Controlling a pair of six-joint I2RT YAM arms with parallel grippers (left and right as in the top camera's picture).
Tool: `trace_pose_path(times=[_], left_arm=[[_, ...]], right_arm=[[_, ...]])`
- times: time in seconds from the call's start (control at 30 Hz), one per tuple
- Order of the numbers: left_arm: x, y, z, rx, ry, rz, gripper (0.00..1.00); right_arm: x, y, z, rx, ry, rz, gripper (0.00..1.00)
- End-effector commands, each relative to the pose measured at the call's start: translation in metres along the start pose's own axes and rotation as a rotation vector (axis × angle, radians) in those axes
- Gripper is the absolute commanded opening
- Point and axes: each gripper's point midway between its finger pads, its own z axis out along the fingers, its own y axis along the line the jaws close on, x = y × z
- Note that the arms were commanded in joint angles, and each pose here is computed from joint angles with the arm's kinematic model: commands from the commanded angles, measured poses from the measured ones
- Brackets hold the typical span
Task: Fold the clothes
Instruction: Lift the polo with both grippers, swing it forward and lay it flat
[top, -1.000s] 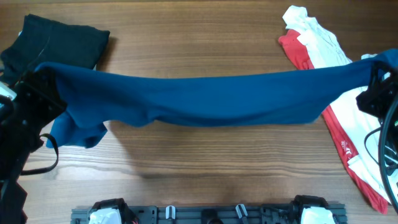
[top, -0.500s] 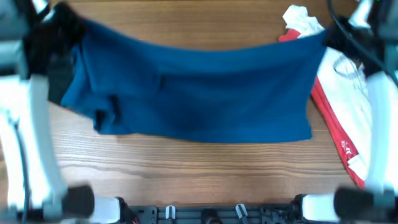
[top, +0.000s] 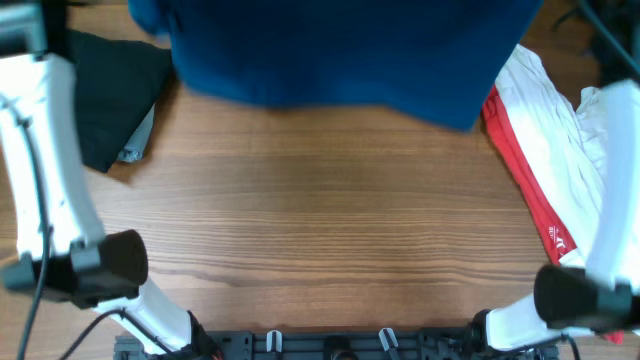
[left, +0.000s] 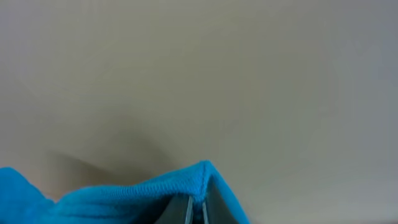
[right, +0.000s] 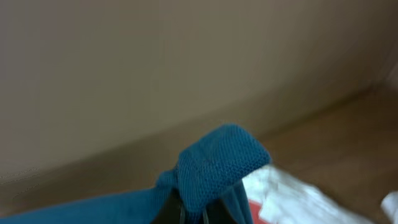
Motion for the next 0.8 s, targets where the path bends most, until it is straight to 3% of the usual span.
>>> trace_pose_path(times=[0.0, 0.23, 0.37, 0.53, 0.77], left_arm=[[-0.023, -0.043, -0.055, 0.026, -0.028, 0.085, 0.04], [0.114, 0.058, -0.070, -0.346, 0.514, -0.016, 0.04], [0.171, 0.106, -0.086, -0.555, 0.741, -0.078, 0.04], [0.227, 0.137, -0.101, -0.633, 1.009, -0.089, 0.04], [0.287, 0.172, -0.127, -0.710, 1.242, -0.154, 0.04]], right_arm=[[-0.014, -0.012, -0.034, 0.075, -0.025, -0.044, 0.04], [0.107, -0.060, -0.010, 0.245, 0.459, -0.110, 0.04], [0.172, -0.084, -0.001, 0.304, 0.716, -0.177, 0.04], [0.233, -0.098, 0.000, 0.290, 0.943, -0.206, 0.04], [0.297, -0.111, -0.018, 0.258, 1.169, -0.206, 0.04]])
